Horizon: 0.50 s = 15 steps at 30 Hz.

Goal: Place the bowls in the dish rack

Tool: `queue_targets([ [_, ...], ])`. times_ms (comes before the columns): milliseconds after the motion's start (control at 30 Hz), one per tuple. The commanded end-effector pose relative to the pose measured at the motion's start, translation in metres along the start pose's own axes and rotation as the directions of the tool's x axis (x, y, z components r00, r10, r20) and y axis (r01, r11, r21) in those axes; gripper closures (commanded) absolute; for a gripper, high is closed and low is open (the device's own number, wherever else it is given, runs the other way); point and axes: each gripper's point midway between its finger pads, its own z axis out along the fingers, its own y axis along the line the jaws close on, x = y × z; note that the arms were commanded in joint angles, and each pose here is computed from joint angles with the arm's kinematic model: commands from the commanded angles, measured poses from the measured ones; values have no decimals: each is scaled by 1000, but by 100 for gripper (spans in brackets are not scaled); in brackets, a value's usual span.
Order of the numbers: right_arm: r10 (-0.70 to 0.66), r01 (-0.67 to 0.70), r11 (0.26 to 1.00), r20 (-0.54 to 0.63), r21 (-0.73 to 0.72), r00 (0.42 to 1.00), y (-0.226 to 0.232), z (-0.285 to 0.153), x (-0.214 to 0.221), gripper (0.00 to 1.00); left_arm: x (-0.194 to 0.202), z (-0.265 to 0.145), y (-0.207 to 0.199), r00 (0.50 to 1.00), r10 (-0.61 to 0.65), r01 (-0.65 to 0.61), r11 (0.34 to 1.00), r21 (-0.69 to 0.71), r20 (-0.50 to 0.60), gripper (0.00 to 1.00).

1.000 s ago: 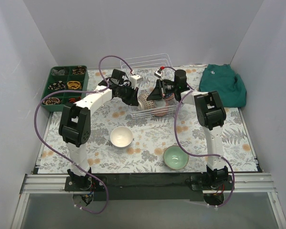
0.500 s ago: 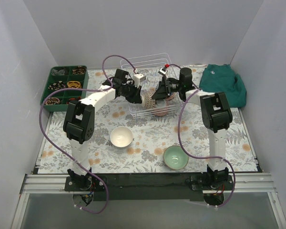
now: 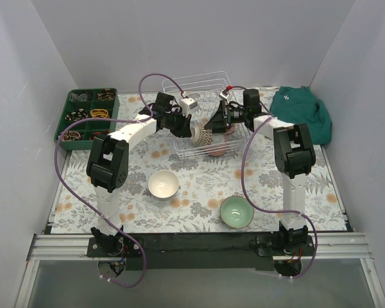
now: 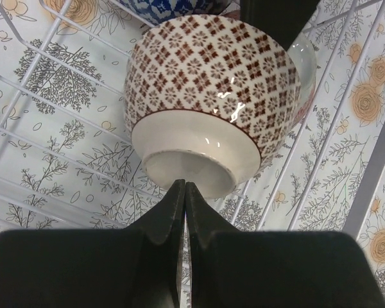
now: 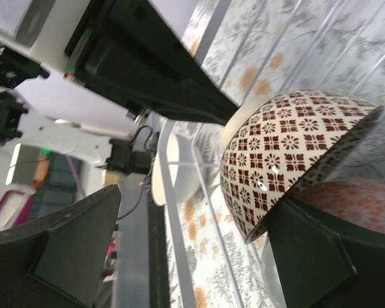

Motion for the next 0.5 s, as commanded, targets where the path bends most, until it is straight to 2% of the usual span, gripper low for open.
queue_targets([
  [0,-104,96,981,38,169,994,2,-5,-23,1,-16,1,1,997,68,-68,998,-11,46,100],
  [267,-166,149,914,14,377,986,-7,-21,-21,1,-19,8,6,995,61,-60,998,-21,75,100],
  [467,-222,196,822,-16,536,975,-3,-45,-12,1,-27,15,8,993,67,-66,998,-7,101,100],
])
